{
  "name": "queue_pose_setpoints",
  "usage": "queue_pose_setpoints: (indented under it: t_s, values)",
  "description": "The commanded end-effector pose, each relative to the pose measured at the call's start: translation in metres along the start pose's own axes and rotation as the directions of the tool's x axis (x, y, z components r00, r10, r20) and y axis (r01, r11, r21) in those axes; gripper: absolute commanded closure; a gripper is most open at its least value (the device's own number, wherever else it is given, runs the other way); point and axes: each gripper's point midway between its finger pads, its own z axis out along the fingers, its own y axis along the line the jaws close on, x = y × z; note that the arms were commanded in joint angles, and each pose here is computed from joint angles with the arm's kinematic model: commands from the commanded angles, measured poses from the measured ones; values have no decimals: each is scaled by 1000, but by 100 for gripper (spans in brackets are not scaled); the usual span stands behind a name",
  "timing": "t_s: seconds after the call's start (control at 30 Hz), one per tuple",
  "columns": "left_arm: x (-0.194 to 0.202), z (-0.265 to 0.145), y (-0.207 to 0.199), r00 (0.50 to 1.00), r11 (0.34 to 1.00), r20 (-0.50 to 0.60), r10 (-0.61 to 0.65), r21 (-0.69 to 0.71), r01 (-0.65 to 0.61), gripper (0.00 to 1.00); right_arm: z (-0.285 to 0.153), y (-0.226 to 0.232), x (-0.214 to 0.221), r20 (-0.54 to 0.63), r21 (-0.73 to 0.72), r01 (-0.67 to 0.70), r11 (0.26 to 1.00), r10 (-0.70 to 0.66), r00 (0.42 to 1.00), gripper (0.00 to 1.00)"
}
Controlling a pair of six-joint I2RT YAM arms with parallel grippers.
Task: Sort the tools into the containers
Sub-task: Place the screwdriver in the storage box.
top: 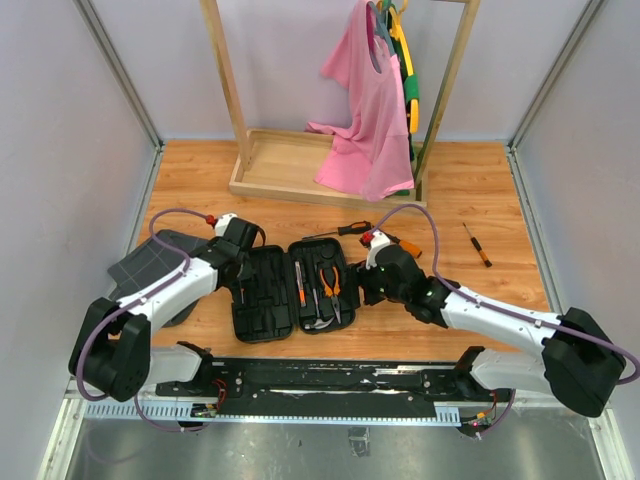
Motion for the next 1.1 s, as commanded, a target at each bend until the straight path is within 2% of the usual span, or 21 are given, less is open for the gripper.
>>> queue_pose_setpoints:
  t_s: [0.0, 0.63, 0.73, 0.87, 1.07]
  values:
    - [-5, -12, 7, 999, 998, 8, -53, -20, 53, 76, 3, -1, -7, 17, -5, -24, 1000, 24, 1000, 31]
    - [12, -2, 9, 998, 999, -53, -23, -43, 20, 79, 10, 3, -4, -11, -26, -17, 1000, 17, 1000, 31]
    - [13, -1, 9, 998, 999, -61, -21, -45, 18, 81, 11, 5, -5, -14, -32, -17, 999, 16, 1000, 31]
    - [16, 0, 11, 997, 998, -69, -29, -60, 25, 90, 13, 7, -5, -19, -40, -17, 999, 16, 1000, 31]
    - [24, 2, 12, 995, 997, -95, -37, -70, 31, 92, 12, 7, -4, -24, -44, -7, 999, 6, 1000, 30]
